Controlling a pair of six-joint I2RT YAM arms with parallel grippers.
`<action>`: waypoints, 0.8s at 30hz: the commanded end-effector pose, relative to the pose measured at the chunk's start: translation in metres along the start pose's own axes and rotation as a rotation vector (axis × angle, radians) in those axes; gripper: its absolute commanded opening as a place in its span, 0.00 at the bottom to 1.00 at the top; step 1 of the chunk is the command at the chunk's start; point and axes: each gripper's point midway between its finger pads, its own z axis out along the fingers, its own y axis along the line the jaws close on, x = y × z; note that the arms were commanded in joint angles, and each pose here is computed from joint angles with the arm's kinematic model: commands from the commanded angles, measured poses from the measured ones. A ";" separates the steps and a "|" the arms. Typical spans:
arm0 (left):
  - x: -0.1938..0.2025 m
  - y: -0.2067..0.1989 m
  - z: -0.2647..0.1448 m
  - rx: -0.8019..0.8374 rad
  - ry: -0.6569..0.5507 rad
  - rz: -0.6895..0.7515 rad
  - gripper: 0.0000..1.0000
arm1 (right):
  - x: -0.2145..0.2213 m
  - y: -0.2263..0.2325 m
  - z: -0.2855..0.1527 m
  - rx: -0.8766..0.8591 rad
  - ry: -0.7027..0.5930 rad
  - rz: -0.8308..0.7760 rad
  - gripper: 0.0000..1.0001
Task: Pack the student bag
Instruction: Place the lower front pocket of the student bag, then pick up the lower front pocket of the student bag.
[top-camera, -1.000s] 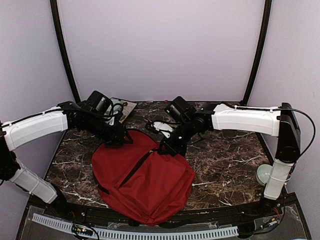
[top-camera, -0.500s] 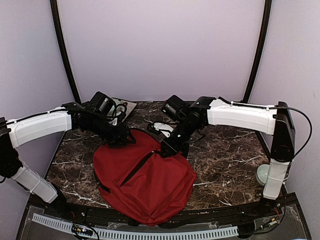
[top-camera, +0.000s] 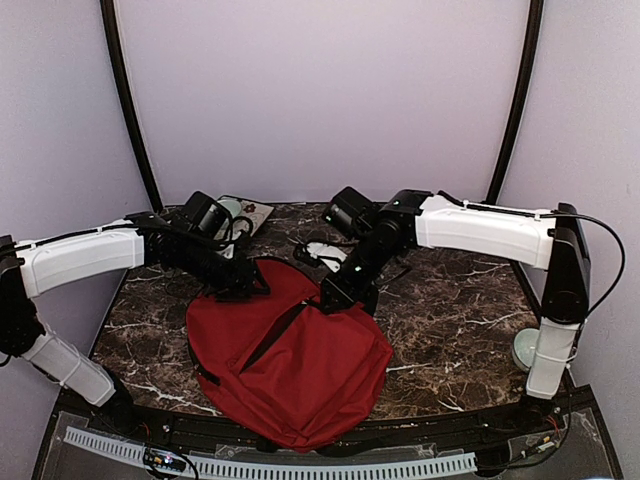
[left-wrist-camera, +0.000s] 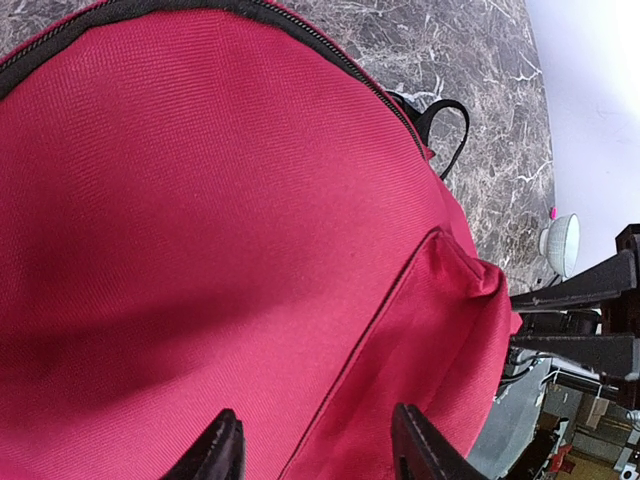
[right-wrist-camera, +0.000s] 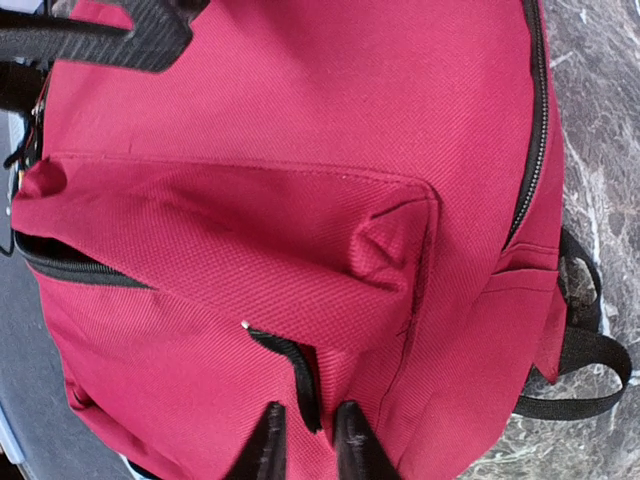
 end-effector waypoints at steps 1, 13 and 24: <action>-0.002 -0.005 -0.010 0.024 -0.029 0.007 0.53 | -0.015 0.007 -0.015 0.025 -0.044 -0.007 0.26; 0.000 -0.004 -0.008 0.023 -0.013 0.018 0.53 | -0.020 0.023 -0.057 0.016 -0.303 -0.108 0.37; 0.004 -0.004 -0.011 0.016 0.001 0.027 0.53 | -0.021 0.028 -0.014 0.011 -0.237 -0.131 0.35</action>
